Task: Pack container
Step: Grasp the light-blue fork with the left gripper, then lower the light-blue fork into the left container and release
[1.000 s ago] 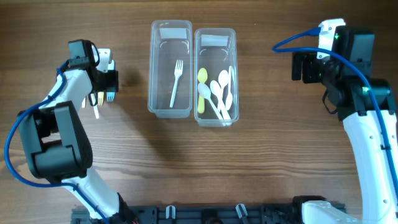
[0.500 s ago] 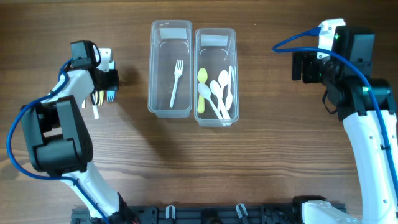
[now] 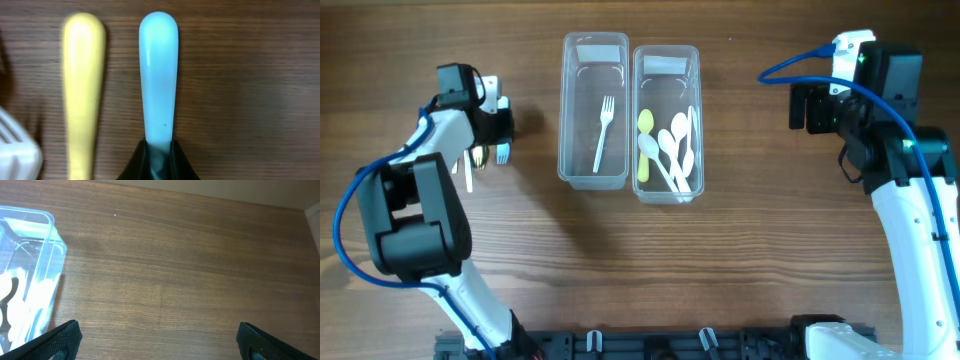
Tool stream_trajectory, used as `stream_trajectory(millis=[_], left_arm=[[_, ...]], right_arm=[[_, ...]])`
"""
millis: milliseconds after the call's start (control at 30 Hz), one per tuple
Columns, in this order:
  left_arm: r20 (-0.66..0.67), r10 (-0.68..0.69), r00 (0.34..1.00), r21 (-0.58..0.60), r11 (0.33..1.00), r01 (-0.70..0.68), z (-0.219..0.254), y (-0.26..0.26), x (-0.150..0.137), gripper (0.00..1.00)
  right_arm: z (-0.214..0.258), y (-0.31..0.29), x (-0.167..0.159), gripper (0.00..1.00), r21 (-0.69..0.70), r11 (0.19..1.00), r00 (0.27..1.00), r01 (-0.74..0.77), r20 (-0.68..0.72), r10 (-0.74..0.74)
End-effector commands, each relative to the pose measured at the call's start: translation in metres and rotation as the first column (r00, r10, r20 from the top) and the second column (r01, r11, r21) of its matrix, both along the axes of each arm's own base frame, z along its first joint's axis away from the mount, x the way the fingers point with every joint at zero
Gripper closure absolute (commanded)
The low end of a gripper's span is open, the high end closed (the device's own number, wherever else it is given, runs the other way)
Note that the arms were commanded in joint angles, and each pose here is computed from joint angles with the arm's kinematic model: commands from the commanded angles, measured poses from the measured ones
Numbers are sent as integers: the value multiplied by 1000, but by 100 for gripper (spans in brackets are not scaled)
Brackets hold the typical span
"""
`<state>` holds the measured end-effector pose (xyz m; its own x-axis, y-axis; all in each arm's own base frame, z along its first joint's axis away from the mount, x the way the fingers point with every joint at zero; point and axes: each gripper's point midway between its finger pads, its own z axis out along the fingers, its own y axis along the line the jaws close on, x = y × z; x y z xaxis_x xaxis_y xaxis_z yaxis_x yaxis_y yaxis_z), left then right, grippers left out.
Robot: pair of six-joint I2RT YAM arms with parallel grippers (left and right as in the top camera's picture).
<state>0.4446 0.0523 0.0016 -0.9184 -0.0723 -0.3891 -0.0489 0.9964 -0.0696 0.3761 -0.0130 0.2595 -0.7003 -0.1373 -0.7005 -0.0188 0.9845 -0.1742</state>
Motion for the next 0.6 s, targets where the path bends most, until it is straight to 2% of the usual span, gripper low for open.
stream_trajectory(millis=[0,67,133,233,300,367,467,567], left_arm=[[152,-48,987,-26,998,53,78,-37,31,96],[287,-96,953,-8,995,103,154,-60,44,96],[389,-113,914,-3,992,125,210,-81,41,96],[460,-135,878,59,991,121,255,-98,23,96],[431,-131,893,56,991,118,254,-112,10,96],[347,-96,933,2,995,101,232,-126,-2,96],[227,-7,974,-77,997,25,187,-139,-4,96],[116,-13,993,-73,997,22,139,-149,-2,96]], right_arm=[[0,-4,2,0,-21,1000,1000,11,0,-11],[0,-4,2,0,-21,1000,1000,10,0,-11],[0,-4,2,0,-21,1000,1000,11,0,-11],[0,-4,2,0,-21,1000,1000,11,-1,-11],[0,-4,2,0,-21,1000,1000,10,0,-11],[0,-4,2,0,-21,1000,1000,11,-1,-11],[0,-4,2,0,-21,1000,1000,11,0,-11],[0,-4,2,0,-21,1000,1000,10,-1,-11]])
